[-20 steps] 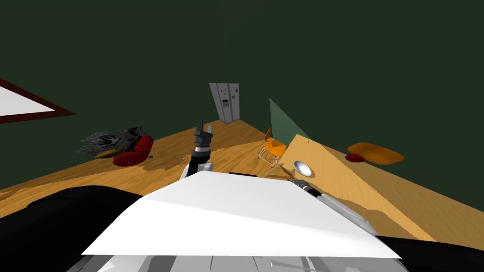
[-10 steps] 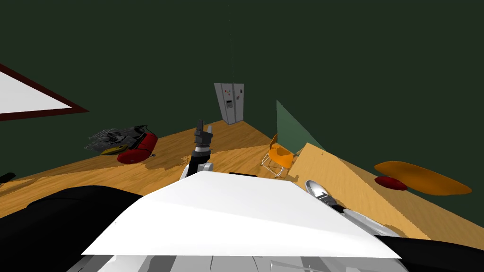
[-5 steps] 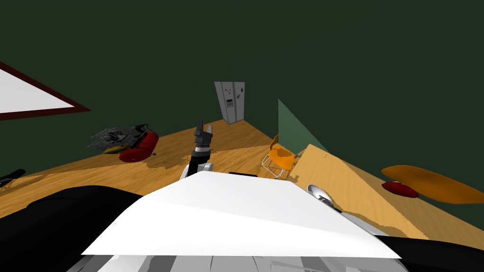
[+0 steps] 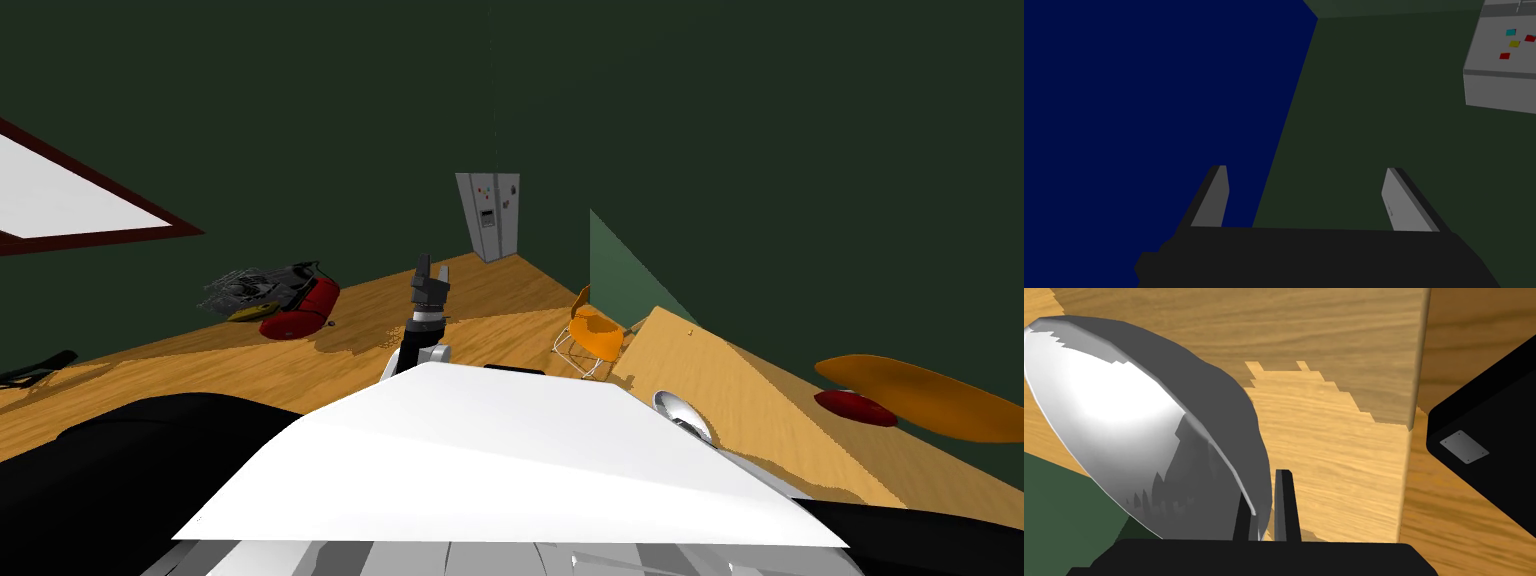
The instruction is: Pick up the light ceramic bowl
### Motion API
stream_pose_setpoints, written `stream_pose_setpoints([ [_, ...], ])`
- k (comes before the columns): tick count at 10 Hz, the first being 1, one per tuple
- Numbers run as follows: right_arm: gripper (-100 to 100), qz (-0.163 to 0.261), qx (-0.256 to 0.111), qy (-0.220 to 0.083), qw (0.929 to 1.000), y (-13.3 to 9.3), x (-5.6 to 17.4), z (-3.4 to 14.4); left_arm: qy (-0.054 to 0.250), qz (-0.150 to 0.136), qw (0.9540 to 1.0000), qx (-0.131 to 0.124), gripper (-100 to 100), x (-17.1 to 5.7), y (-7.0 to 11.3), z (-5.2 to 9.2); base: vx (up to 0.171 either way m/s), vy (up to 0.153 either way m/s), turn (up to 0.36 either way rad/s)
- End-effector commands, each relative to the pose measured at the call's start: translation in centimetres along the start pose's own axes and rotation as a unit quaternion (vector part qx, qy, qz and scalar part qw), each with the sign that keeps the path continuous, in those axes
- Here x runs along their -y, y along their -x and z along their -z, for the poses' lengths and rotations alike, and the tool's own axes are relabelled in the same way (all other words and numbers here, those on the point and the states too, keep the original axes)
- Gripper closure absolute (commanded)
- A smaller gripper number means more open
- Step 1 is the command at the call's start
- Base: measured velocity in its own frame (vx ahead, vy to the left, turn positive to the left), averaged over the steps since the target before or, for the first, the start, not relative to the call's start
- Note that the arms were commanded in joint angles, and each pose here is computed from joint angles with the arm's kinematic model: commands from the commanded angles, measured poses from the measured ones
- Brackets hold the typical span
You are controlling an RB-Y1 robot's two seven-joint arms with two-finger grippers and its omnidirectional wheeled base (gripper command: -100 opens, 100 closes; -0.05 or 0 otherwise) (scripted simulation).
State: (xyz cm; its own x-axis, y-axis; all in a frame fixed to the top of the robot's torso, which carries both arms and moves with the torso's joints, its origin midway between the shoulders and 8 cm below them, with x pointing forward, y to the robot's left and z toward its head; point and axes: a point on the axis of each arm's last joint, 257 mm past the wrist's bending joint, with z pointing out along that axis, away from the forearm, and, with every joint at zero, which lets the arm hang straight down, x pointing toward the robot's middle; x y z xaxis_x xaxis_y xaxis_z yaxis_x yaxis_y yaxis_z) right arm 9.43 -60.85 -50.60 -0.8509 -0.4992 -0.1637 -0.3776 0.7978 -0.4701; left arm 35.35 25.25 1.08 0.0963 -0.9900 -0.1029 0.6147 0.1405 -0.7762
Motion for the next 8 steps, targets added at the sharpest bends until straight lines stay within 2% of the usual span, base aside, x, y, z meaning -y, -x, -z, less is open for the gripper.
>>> stream_pose_setpoints([
  [1,100,0.0,0.0,0.0,1.0,0.0,0.0,0.0,0.0,0.0,1.0,0.0,0,0.0,0.0,0.0,0.001,-0.005,0.007],
  [3,100,0.001,0.0,-0.001,1.0,0.0,0.1,0.0,0.0,0.0,1.0,0.0,0,0.0,0.0,0.0,0.0,0.0,0.0],
  [4,0,0.001,0.0,-0.001,1.0,0.0,0.1,0.0,0.0,0.0,1.0,0.0,0,0.0,0.0,0.0,0.0,0.0,0.0],
  [5,100,0.005,0.002,-0.001,1.0,0.0,1.0,0.6,0.0,0.0,1.0,0.0,0,0.0,0.0,0.0,0.009,0.042,-0.094],
  [7,100,0.006,0.002,-0.001,1.0,0.0,1.2,0.6,0.0,0.0,1.0,0.0,0,0.0,0.0,0.0,0.008,0.048,-0.071],
  [8,0,0.006,0.002,0.0,1.0,0.0,1.2,0.7,0.0,0.0,1.0,0.0,0,0.0,0.0,0.0,0.0,0.006,0.002],
])
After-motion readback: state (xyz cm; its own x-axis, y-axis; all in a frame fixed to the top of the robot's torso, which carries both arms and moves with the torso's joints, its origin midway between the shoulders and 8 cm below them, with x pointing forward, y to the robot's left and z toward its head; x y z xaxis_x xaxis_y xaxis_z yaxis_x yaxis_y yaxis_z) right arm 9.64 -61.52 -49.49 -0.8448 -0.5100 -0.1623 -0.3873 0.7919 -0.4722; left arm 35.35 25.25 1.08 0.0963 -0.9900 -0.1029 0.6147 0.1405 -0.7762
